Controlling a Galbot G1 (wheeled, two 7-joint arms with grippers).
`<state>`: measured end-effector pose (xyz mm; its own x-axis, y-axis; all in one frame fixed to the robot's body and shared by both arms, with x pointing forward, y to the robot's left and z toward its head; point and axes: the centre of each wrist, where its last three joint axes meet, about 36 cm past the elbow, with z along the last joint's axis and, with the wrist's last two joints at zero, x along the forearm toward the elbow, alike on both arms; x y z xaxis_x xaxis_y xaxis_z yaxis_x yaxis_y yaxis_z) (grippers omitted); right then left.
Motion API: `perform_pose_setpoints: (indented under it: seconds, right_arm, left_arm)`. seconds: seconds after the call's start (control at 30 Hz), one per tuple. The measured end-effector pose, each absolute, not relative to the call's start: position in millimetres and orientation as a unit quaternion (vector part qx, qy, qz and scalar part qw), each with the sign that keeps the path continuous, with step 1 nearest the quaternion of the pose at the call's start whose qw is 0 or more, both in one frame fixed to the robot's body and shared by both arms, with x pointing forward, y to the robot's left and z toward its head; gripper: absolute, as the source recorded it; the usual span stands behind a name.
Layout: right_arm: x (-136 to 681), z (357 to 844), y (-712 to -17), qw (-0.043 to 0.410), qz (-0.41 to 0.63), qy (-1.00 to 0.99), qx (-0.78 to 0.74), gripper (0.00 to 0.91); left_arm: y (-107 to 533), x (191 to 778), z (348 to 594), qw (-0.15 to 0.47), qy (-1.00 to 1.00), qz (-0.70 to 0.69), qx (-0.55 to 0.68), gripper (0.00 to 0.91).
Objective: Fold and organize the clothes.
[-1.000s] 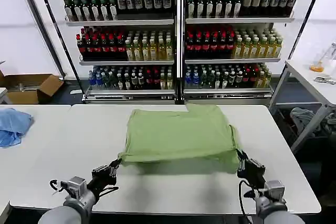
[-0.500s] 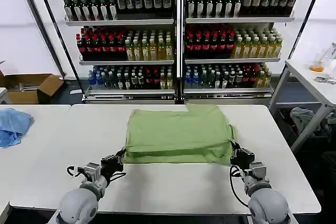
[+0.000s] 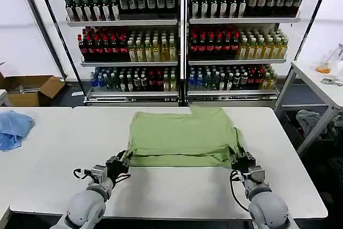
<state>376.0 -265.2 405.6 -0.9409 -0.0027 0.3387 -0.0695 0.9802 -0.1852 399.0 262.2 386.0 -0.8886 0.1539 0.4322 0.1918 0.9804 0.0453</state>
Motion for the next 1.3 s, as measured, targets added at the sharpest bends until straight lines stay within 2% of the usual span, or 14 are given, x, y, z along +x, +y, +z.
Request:
perform_pose_setpoints:
  seconds: [0.2, 0.23, 0.27, 0.3, 0.33, 0.37, 0.4, 0.7, 1.3]
  right_arm:
    - [363, 399, -269, 0.193, 0.090, -0.977, 0.004, 0.907]
    - [363, 398, -269, 0.197, 0.089, -0.976, 0.002, 0.907]
    - [362, 397, -270, 0.201, 0.088, -0.976, 0.000, 0.907]
    - [363, 395, -271, 0.206, 0.086, -0.975, -0.001, 0.625]
    - [363, 394, -271, 0.210, 0.085, -0.974, -0.001, 0.363]
    - [363, 393, -272, 0.214, 0.082, -0.973, -0.002, 0.091]
    - [364, 392, -273, 0.218, 0.080, -0.973, -0.003, 0.000]
    - [370, 385, -276, 0.239, 0.047, -0.970, 0.002, 0.000]
    - [338, 397, -280, 0.240, 0.047, -0.969, 0.016, 0.000]
  left_arm:
    - [262, 392, 378, 0.231, -0.969, -0.039, -0.083, 0.897]
    - [262, 392, 377, 0.232, -0.968, -0.039, -0.082, 0.363]
    - [261, 392, 376, 0.234, -0.968, -0.038, -0.082, 0.232]
    - [261, 391, 375, 0.235, -0.968, -0.037, -0.082, 0.081]
    - [262, 392, 374, 0.236, -0.968, -0.037, -0.082, 0.050]
    - [262, 392, 373, 0.237, -0.967, -0.036, -0.082, 0.030]
    - [262, 392, 372, 0.238, -0.967, -0.036, -0.082, 0.020]
    - [260, 395, 370, 0.238, -0.967, -0.028, -0.088, 0.020]
    - [270, 374, 381, 0.237, -0.966, 0.006, -0.106, 0.020]
